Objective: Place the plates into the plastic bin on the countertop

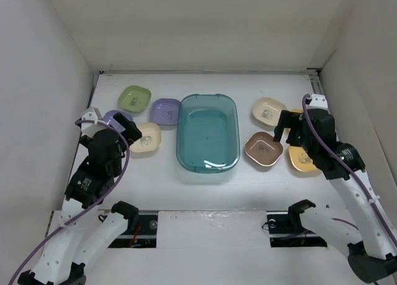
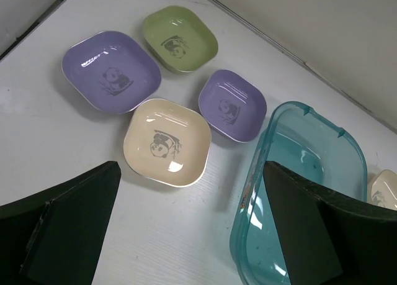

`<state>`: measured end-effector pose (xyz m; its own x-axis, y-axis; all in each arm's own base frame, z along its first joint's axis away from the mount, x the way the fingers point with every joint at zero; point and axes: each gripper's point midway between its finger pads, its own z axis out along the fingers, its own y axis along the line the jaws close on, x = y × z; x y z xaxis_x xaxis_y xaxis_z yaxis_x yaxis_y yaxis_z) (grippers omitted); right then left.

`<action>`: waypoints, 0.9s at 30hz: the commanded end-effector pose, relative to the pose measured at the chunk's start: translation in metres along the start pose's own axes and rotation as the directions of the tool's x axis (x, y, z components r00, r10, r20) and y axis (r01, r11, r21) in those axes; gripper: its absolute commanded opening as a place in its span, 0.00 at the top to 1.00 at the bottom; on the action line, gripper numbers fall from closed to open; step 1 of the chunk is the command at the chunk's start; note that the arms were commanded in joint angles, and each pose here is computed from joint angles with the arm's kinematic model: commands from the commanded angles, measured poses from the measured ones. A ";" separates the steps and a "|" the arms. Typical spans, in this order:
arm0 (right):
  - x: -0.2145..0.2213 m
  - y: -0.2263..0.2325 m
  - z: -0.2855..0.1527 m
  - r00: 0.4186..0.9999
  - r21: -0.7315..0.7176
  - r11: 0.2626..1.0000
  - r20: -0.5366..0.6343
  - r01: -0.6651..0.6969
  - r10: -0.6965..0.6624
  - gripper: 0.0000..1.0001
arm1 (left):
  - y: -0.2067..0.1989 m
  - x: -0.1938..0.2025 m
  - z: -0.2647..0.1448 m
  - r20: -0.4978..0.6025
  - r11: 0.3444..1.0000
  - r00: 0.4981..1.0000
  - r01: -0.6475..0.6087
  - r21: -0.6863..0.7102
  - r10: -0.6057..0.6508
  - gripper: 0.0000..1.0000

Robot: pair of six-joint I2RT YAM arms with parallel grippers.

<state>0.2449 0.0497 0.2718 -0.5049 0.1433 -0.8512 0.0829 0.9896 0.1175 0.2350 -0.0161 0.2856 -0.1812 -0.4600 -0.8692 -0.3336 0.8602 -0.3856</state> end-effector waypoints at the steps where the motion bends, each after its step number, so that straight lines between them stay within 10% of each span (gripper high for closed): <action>1: -0.015 -0.001 0.009 0.997 0.047 0.996 0.041 -0.073 0.071 0.00 | -0.002 -0.003 0.003 0.016 1.000 1.000 -0.002 0.005 0.002 0.00; 27: 0.027 -0.022 0.253 0.947 0.238 0.940 -0.148 -0.245 0.284 0.11 | -0.015 0.014 0.010 -0.047 0.997 0.998 -0.042 0.063 0.045 0.00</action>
<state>0.4163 0.0342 0.0891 -0.7027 0.3401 -0.6249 0.3898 0.9188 0.0618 0.2400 -0.0293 0.2728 -0.2471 -0.4354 -0.8656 -0.2865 0.8862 -0.3640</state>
